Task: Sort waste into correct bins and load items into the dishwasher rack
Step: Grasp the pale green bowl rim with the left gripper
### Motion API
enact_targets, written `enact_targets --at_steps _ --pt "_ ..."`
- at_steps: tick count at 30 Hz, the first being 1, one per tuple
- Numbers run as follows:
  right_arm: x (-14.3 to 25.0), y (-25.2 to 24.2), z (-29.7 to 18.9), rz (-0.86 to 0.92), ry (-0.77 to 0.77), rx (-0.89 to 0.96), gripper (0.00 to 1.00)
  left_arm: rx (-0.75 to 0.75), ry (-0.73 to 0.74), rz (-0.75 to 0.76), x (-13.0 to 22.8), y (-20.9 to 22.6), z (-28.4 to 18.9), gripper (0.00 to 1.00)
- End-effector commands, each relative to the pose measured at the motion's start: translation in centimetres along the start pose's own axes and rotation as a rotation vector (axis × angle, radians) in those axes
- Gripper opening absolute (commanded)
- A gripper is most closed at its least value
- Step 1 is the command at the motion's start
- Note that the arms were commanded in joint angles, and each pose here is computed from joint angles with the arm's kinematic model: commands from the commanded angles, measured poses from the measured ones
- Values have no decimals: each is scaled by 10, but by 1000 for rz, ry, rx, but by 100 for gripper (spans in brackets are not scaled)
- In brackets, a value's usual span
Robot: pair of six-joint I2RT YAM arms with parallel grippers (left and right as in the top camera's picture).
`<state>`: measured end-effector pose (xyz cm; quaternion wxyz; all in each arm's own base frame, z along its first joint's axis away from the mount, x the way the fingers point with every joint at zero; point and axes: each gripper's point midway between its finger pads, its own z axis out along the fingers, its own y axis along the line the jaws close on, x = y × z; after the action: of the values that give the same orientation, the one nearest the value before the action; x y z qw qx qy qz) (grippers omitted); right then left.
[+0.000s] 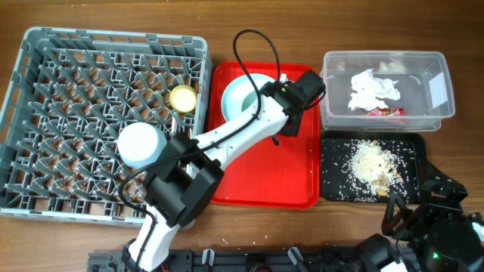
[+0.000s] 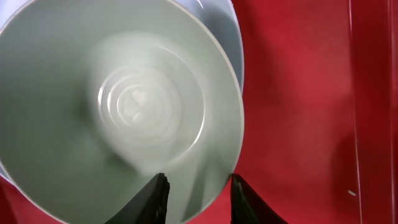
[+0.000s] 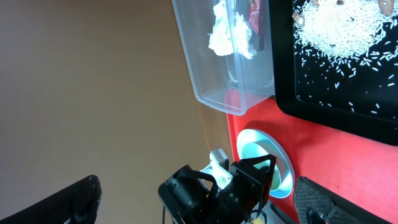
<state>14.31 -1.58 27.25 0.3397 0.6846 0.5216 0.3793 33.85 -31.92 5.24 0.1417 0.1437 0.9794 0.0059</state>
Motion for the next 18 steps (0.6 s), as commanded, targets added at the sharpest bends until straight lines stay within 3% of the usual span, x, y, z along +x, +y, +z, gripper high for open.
enact_targets --at_steps 1,9,18 --pt "-3 1 -1 10 -9 -12 100 -36 25 29 7 4 16 33" --pt "-3 1 -1 11 -10 -12 100 -160 -8 13 -3 35 17 26" --pt "-3 1 -1 11 -9 -12 100 -60 47 15 8 16 18 23"
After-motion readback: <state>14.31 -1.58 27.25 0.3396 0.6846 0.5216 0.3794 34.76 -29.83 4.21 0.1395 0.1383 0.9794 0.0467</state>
